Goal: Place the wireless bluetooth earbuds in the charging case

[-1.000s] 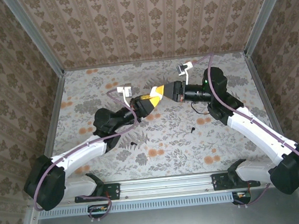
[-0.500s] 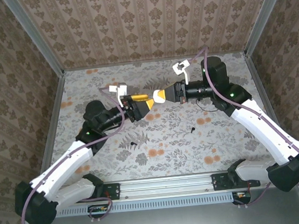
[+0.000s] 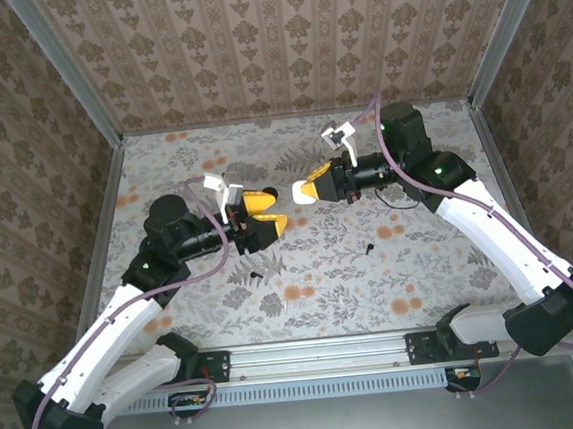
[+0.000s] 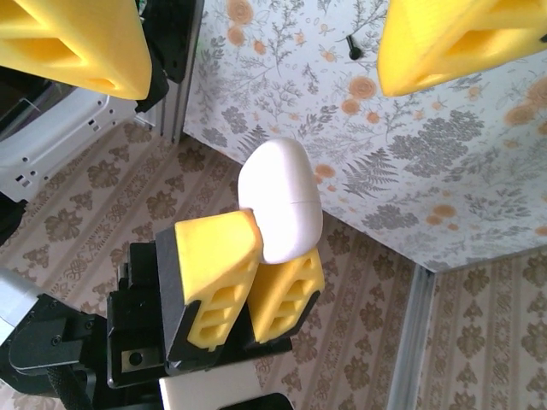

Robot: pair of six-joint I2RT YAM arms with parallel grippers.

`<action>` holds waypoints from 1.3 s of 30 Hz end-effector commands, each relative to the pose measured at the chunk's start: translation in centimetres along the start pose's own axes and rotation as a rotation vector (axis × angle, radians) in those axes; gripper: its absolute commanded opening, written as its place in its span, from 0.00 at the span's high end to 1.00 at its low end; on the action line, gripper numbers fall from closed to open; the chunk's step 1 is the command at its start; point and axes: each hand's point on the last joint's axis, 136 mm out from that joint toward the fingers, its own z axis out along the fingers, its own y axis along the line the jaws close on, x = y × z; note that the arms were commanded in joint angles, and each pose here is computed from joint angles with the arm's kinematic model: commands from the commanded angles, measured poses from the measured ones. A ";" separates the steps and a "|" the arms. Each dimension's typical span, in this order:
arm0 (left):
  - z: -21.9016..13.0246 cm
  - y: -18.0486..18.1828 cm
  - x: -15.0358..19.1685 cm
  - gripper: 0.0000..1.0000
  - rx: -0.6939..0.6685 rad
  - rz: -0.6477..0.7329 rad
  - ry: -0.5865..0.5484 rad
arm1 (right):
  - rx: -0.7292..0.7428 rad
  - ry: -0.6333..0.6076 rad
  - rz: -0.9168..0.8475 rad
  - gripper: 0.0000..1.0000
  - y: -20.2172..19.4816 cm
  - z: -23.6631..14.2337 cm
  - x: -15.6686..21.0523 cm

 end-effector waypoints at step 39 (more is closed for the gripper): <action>3.9 -1.0 -0.3 1.00 0.242 -0.075 -0.009 | -0.094 -0.019 0.014 0.70 1.5 0.5 0.1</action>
